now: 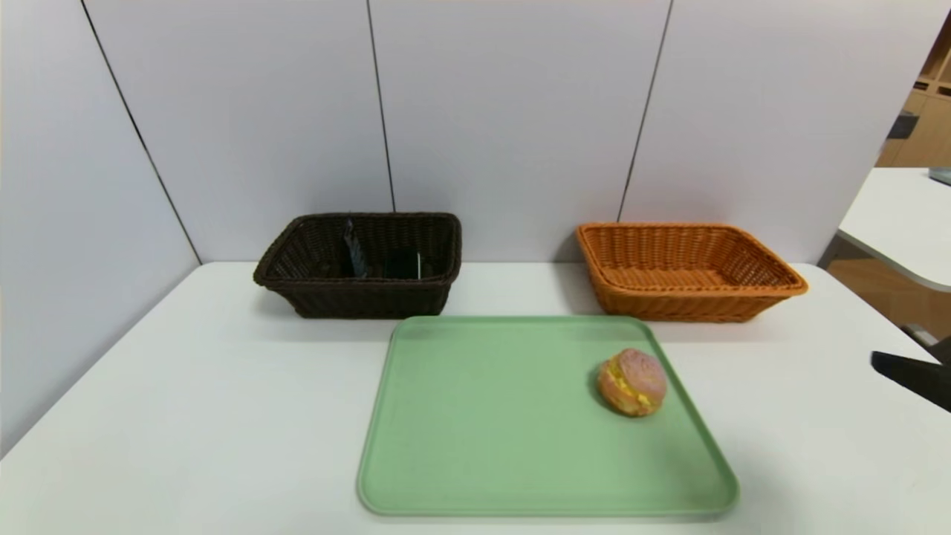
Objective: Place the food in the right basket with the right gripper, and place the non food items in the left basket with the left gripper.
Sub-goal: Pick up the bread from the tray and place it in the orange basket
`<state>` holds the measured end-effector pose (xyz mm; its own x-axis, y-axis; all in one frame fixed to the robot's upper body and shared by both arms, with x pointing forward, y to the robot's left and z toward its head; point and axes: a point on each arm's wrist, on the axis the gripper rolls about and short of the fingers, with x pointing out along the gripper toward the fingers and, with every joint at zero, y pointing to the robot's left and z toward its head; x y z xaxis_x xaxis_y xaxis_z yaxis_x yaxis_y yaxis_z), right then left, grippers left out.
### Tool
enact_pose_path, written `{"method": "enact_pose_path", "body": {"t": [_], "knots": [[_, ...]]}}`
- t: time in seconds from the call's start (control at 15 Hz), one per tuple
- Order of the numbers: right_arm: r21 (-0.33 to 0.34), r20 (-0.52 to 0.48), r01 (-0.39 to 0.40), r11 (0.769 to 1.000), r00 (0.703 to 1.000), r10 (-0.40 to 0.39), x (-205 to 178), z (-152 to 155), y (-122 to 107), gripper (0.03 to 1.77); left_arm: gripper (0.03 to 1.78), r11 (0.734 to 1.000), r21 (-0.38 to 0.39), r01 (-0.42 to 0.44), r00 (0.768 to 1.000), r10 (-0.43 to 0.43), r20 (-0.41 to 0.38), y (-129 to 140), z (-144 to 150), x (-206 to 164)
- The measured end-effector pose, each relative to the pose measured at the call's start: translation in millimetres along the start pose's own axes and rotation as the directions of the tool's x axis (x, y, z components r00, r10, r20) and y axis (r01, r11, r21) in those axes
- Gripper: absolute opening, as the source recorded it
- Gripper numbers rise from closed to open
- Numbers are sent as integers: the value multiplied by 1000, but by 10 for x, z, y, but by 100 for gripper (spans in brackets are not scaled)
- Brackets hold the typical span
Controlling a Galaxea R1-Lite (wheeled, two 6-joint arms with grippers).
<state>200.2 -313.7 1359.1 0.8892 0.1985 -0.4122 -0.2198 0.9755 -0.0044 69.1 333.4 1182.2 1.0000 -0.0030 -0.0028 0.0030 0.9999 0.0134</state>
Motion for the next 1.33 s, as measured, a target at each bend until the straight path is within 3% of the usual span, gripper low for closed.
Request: {"method": "enact_pose_path", "body": {"t": [0.2,0.4,0.8,1.33], "knots": [[-34,-145,-98,995,985,92,463,219,152,170,169,1000,0,1,1000,-1,0,0,0,0],[-32,-288,-154,988,948,138,870,293,310,170,169,1000,0,1,1000,-1,0,0,0,0],[15,-442,-175,984,882,164,1514,225,566,170,169,1000,1,0,1000,0,0,0,0,0],[3,-568,-162,987,812,135,2067,-12,702,170,169,1000,0,0,1000,0,0,0,0,0]]}}
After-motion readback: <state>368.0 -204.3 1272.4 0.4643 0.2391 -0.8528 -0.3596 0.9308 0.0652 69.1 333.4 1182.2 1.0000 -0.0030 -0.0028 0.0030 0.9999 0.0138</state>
